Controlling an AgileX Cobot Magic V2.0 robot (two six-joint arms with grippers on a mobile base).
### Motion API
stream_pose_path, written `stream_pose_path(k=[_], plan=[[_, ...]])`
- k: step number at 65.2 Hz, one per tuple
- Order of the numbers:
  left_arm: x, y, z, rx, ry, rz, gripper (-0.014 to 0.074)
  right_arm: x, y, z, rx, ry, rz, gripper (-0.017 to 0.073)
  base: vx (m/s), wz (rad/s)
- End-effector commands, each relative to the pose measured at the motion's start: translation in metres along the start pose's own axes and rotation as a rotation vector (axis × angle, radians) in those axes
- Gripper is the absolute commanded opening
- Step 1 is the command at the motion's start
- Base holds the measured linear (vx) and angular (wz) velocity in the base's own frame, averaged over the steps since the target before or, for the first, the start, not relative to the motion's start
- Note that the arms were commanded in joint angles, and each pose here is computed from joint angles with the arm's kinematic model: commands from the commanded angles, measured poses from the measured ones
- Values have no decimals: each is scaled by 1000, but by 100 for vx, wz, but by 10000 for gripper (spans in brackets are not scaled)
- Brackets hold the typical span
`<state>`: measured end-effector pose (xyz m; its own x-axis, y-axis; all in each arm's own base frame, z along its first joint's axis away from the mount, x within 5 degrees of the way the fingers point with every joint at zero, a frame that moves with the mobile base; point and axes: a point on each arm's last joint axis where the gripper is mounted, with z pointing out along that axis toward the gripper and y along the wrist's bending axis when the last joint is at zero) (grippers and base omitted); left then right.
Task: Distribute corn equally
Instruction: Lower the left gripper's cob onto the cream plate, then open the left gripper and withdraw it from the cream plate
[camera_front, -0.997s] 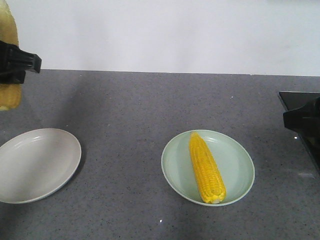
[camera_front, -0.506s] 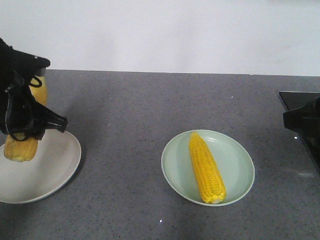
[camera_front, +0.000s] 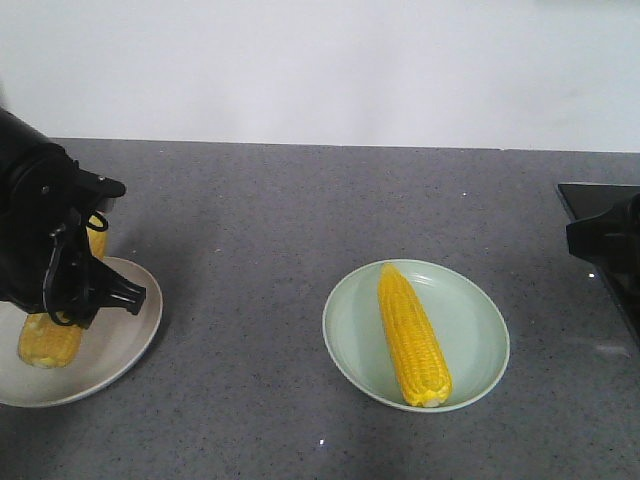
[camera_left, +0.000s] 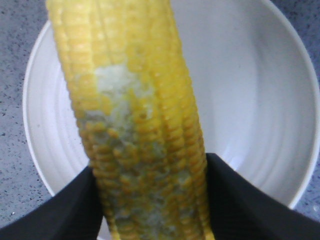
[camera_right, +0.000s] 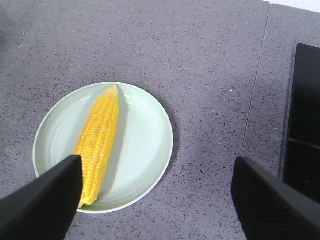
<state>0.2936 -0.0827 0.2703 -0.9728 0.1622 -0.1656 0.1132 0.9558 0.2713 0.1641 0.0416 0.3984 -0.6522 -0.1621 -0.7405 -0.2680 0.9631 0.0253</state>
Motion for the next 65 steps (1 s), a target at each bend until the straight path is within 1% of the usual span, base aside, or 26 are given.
stream_pose_path(k=[1,17,27,32,45,52,59,65], plan=[[-3,6,-12,-12,-55,-20,128,-10,-1,-7,14,-93,-2,578,0,0],[-5,2,-3,-19,-25,-12,133,-10,-1,-7,14,-93,-2,578,0,0],[-5,2,-1,-21,-16,-9,187,-10,-1,-7,14,-93,-2,578,0,0],[-5,2,-1,-21,-16,-9,246,-10,-1,-7,14,-93,-2,578,0,0],[-5,2,-1,-21,-16,-9,458,-10,-1,-7,14,-93,-2,578,0,0],[-5,2,-1,-21,-16,-9,555,-10,-1,-7,14,-93,-2,578,0,0],[-5,2,-1,-21,-16,-9,617,-10,-1,-7,14,-93,-2,578,0,0],[-5,2,-3,-20,-21,-11,633,-10,-1,-7,14,-93,-2,578,0,0]])
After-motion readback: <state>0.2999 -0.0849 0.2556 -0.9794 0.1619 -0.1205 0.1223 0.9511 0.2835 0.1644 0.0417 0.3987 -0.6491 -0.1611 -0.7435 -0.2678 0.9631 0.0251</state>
